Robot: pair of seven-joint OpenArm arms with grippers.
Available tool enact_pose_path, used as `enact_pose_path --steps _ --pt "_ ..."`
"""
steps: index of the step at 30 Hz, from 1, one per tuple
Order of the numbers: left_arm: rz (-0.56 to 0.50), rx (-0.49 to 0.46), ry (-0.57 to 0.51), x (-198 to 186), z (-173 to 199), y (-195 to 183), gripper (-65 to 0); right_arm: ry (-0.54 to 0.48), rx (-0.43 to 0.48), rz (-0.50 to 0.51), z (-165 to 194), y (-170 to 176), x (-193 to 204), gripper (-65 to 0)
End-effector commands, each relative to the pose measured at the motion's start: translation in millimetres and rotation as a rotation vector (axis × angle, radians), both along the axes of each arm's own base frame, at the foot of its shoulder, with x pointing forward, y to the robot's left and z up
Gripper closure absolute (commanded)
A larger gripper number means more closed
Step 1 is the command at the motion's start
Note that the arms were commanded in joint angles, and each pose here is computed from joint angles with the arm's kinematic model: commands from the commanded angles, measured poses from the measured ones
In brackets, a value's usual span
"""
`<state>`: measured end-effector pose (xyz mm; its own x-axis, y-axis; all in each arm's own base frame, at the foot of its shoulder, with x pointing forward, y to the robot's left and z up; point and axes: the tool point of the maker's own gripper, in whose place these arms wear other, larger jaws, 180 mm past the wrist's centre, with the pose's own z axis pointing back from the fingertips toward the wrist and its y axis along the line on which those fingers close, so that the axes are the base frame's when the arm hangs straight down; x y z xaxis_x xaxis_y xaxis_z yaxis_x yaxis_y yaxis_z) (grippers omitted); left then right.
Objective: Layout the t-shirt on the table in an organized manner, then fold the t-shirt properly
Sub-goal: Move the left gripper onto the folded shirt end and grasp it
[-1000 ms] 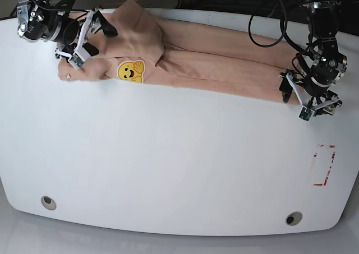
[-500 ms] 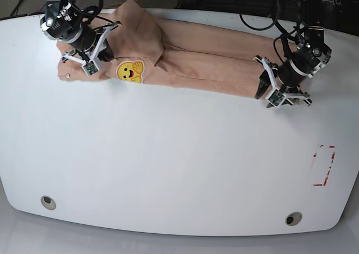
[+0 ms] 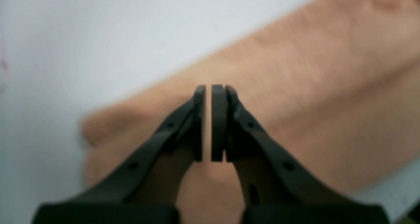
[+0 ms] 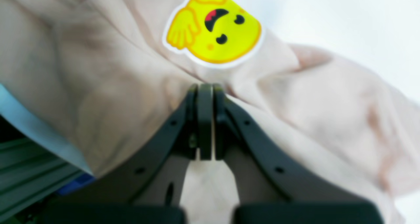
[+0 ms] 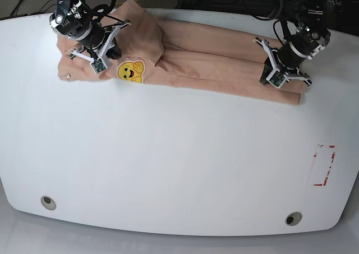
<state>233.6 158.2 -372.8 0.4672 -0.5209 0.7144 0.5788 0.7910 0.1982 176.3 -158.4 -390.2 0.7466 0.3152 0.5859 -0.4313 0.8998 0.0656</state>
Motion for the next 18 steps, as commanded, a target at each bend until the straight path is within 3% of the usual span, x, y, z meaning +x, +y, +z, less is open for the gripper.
enact_pose_path --steps 1,18 --pt "-0.01 -0.023 -0.029 0.1 7.6 -3.5 -2.3 -0.018 -0.001 0.004 4.8 -1.8 -1.0 0.0" --pt "0.038 -0.022 0.131 -30.1 -41.4 11.8 -2.3 0.07 0.037 -0.078 -42.5 -31.6 -9.6 0.0"
